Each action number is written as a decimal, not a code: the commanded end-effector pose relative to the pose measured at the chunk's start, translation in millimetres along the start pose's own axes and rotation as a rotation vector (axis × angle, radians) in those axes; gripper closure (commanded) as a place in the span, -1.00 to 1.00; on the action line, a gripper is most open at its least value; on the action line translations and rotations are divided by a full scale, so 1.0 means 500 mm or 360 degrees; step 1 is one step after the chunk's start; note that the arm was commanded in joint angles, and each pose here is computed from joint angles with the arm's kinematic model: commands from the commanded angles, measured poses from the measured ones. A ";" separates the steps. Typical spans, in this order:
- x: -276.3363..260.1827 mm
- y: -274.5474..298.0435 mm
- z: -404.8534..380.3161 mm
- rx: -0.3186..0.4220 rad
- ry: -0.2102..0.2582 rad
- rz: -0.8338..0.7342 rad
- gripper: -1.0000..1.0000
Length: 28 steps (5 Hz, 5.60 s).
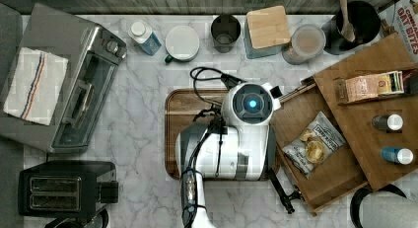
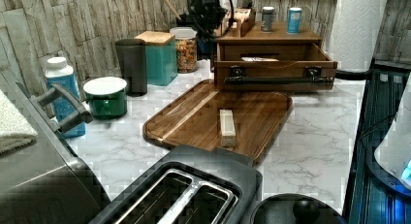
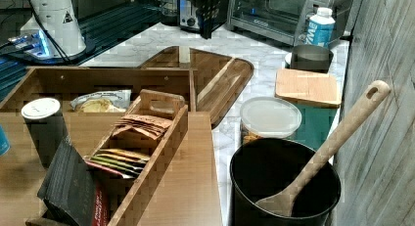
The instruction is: Close the drawer.
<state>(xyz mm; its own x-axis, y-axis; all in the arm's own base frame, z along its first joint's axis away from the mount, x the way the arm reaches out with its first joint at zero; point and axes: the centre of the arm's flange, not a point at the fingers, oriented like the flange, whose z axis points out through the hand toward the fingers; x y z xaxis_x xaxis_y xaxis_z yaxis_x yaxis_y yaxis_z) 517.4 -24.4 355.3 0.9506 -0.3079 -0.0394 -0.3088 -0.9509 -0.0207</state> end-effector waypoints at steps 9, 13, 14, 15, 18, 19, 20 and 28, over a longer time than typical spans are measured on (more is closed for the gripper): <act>-0.199 0.186 0.218 0.0236 -0.0195 -0.0920 1.00; -0.133 0.345 0.178 0.0157 -0.0304 -0.1068 1.00; -0.096 0.385 0.164 0.0174 -0.0273 -0.1126 1.00; -0.060 0.413 0.121 0.0204 -0.0172 -0.1177 1.00; 0.064 0.535 -0.006 -0.0022 0.0303 -0.1363 1.00; 0.090 0.559 0.028 -0.0114 0.0382 -0.1385 1.00; 0.126 0.576 0.054 -0.0221 0.0350 -0.1396 1.00; 0.206 0.681 -0.044 -0.0409 0.0446 -0.1398 1.00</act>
<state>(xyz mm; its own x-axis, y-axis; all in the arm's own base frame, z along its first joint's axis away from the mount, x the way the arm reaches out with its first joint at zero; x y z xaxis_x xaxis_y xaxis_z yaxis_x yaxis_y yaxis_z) 453.7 -308.9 263.8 0.8495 0.5275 0.0048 0.5271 -0.8484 -0.0496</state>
